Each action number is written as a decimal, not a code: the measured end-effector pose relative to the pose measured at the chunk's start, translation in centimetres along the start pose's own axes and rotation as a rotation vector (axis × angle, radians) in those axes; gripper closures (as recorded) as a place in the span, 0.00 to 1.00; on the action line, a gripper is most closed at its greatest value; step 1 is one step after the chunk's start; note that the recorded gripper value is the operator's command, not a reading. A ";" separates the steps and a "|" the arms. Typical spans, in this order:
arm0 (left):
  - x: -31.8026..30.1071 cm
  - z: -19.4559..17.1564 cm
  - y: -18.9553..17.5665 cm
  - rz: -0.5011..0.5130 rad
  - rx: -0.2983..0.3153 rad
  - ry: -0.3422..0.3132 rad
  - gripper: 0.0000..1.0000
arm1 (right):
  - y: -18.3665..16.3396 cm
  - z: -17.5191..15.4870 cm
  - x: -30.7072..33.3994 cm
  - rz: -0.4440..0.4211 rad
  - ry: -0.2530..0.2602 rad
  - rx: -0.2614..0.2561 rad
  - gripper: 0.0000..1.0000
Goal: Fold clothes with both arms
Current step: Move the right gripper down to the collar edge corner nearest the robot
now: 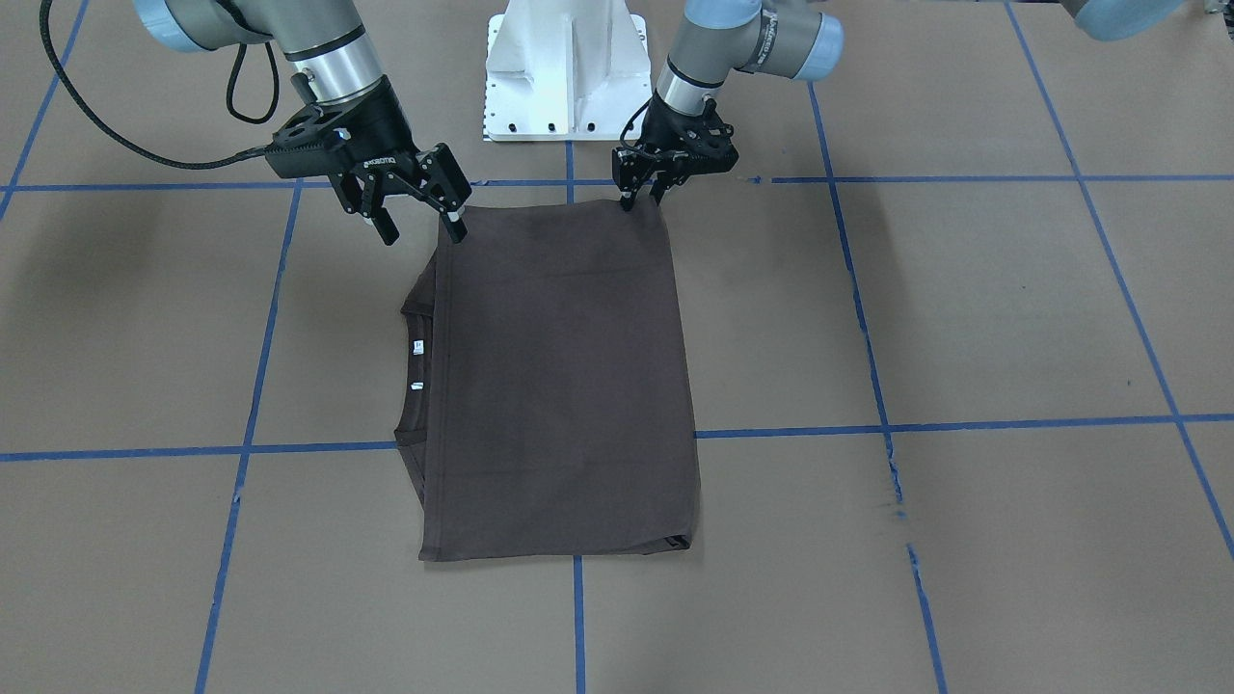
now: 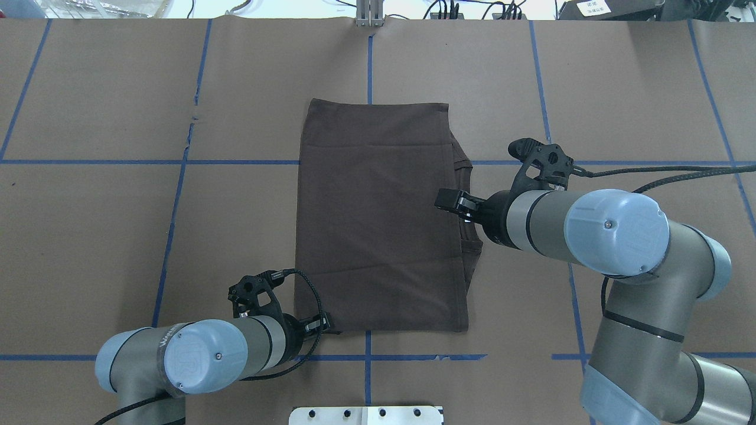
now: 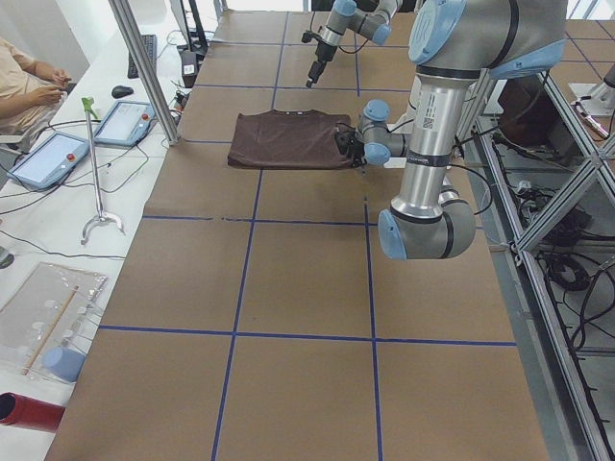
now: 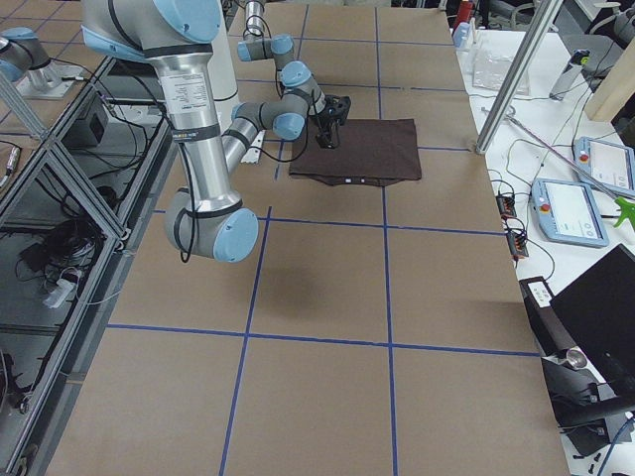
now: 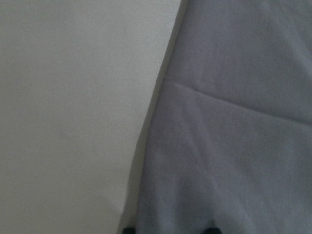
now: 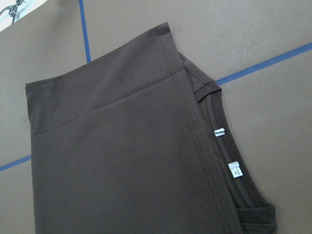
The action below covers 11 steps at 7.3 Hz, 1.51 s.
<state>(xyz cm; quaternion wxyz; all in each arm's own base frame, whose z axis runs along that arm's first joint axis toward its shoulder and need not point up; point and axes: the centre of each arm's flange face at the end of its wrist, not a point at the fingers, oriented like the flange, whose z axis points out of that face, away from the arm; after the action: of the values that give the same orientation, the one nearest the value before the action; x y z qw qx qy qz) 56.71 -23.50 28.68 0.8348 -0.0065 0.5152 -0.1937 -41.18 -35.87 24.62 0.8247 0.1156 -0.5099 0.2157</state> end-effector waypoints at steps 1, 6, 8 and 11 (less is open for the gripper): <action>0.1 -0.2 0.0 -0.006 -0.001 0.005 1.00 | 0.0 0.0 0.0 0.000 0.001 0.000 0.00; 0.5 -0.7 0.1 -0.010 -0.003 0.018 1.00 | 1.3 1.8 0.3 0.130 0.118 0.010 0.19; 0.6 -1.0 0.1 -0.011 -0.004 0.022 1.00 | 4.0 3.1 0.3 0.157 0.190 0.033 0.19; 0.8 -1.1 0.1 -0.012 -0.006 0.027 1.00 | 8.3 5.4 -1.6 0.188 0.293 0.023 0.12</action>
<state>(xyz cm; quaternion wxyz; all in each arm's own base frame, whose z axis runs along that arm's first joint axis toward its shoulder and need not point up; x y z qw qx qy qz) 56.06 -23.40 27.46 0.8267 -0.0093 0.5269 -0.1973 -49.98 -31.13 25.38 0.8650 0.0440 -0.3902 0.3124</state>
